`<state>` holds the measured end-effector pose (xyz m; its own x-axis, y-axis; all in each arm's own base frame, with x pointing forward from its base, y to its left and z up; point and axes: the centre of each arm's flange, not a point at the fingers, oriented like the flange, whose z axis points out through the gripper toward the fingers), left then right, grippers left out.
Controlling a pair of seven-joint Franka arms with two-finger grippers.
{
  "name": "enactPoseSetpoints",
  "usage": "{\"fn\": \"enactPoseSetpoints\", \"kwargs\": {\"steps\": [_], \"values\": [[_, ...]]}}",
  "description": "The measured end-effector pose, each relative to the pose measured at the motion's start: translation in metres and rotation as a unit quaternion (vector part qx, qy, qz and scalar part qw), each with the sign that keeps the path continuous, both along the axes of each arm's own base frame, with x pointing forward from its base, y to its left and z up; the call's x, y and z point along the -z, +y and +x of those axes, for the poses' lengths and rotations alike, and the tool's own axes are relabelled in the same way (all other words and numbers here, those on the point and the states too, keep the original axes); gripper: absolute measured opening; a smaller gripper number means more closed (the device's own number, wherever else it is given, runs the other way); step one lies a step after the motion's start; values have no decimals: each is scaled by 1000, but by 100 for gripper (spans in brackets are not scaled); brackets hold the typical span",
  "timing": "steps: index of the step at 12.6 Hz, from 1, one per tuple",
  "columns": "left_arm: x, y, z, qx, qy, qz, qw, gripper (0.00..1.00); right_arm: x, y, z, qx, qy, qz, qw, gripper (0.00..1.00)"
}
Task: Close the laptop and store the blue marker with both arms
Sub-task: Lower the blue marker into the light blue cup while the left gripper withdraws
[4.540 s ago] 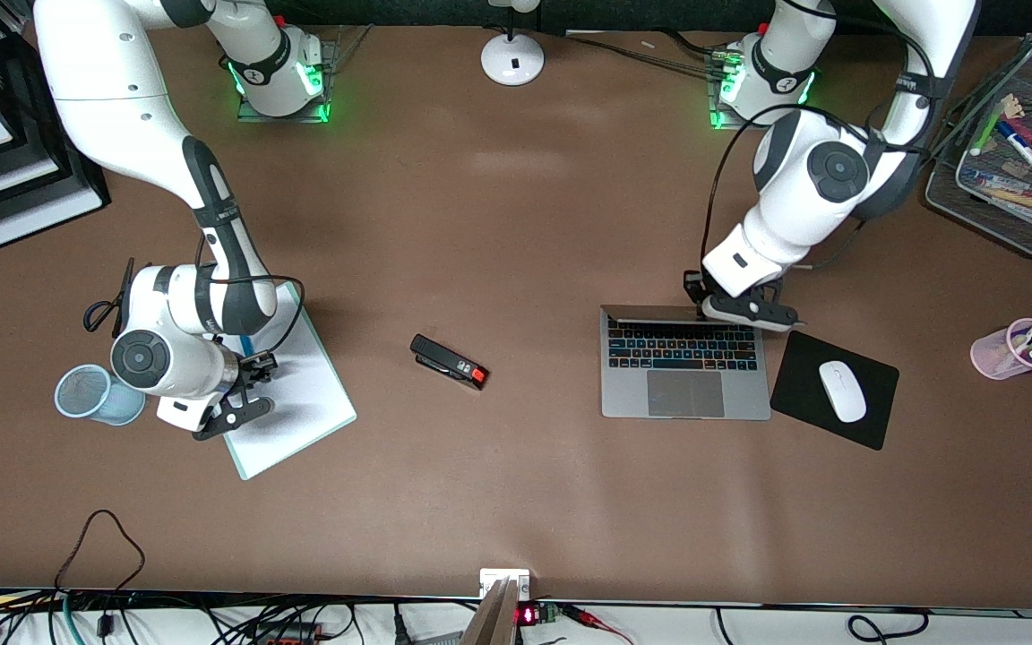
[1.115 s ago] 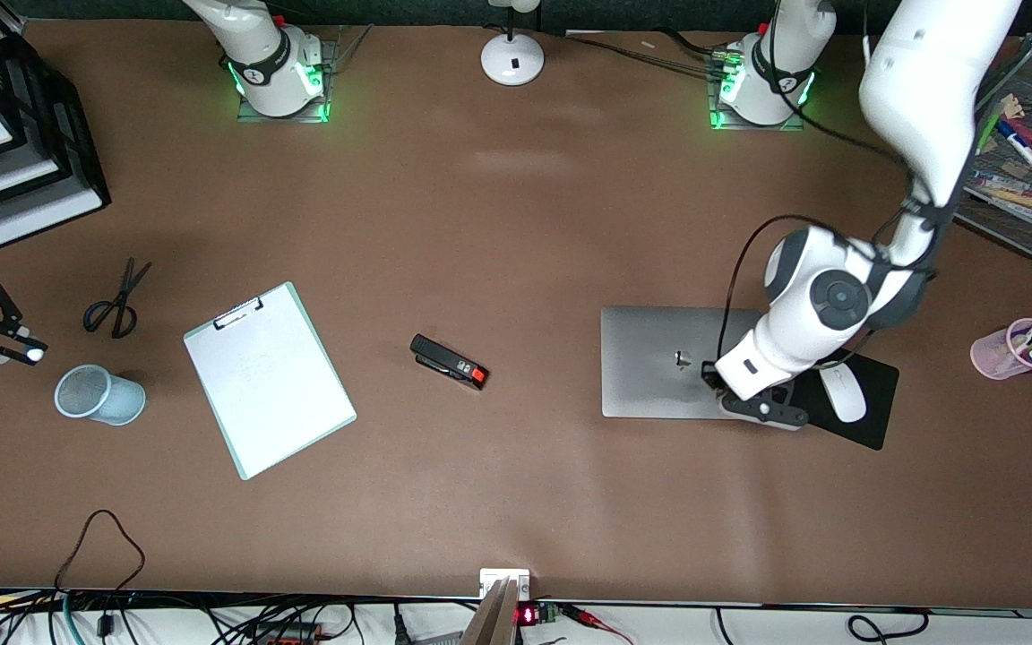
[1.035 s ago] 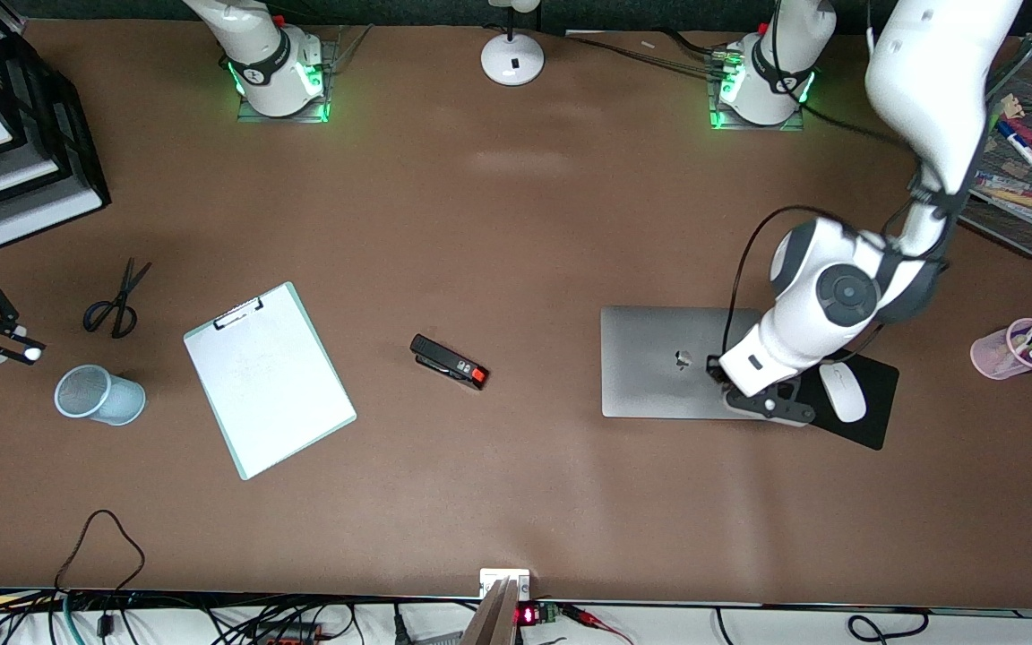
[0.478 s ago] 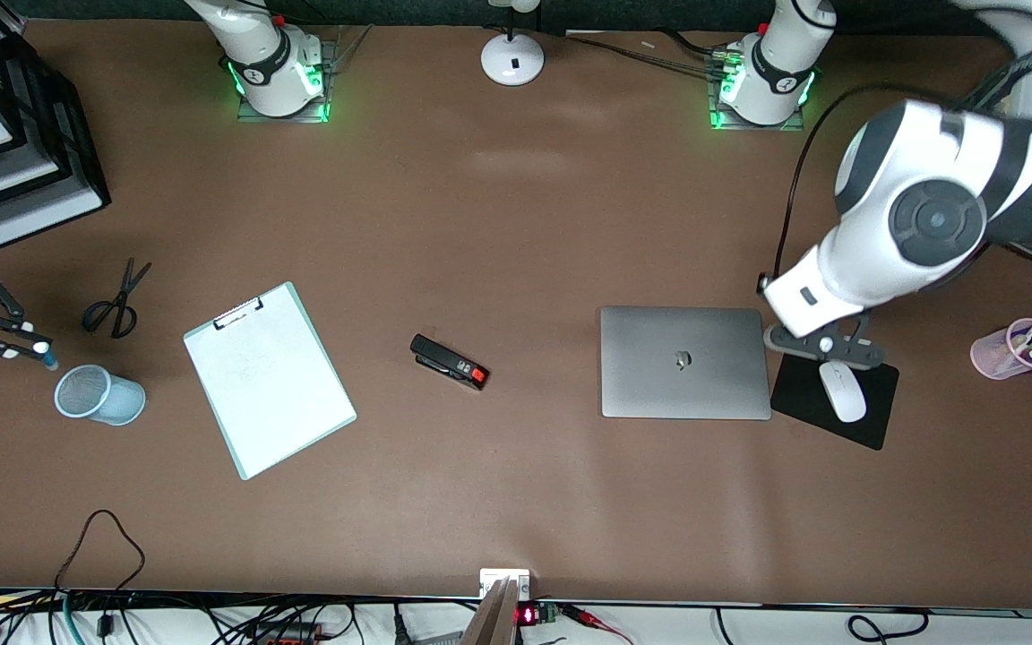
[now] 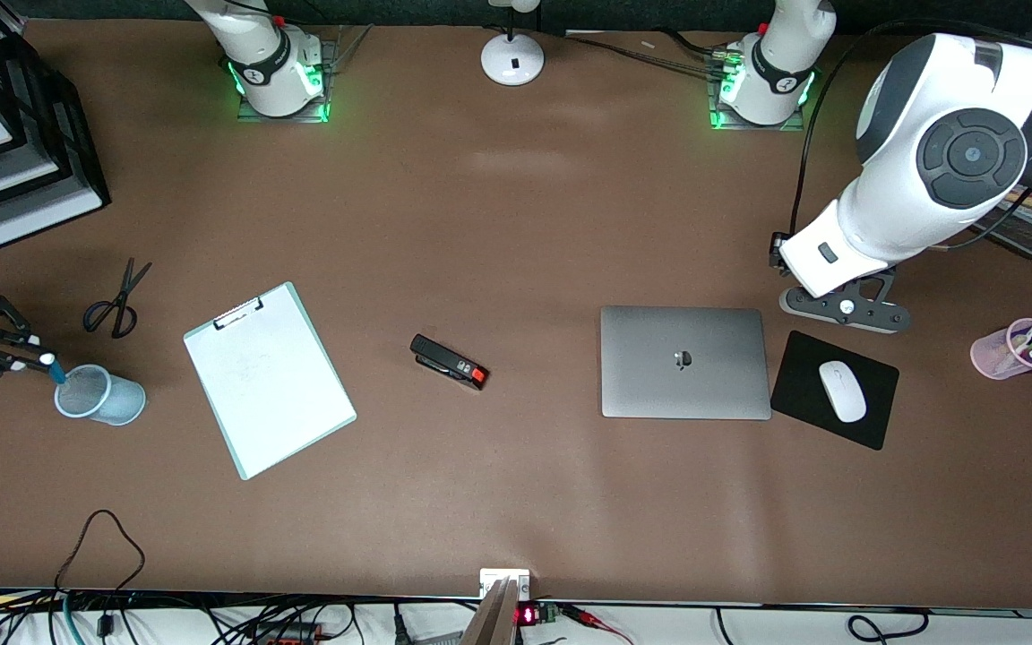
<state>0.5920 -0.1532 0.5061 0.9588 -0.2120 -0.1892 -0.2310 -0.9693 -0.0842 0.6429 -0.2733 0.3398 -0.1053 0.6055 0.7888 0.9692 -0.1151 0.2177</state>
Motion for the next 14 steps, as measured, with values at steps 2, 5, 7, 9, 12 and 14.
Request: {"fn": "enactPoseSetpoints", "kwargs": {"steps": [2,5,7,9,12,14], "values": [[-4,1,-3,5,4,2,1000,91,12,0,4,-1,-14,14,1000,18],[-18,8,-8,7,12,5,1000,100,23,-1,7,-9,-24,15,1000,18],[-25,13,-10,8,16,6,1000,100,33,-6,5,-7,-22,16,1000,18],[-33,24,-10,13,15,4,1000,100,48,-14,1,-3,-16,20,1000,18],[-39,40,-9,13,13,2,1000,100,64,-18,-2,-1,-8,24,1000,18],[-39,45,-8,22,16,0,1000,100,65,-20,-2,1,-8,24,1000,18]]}}
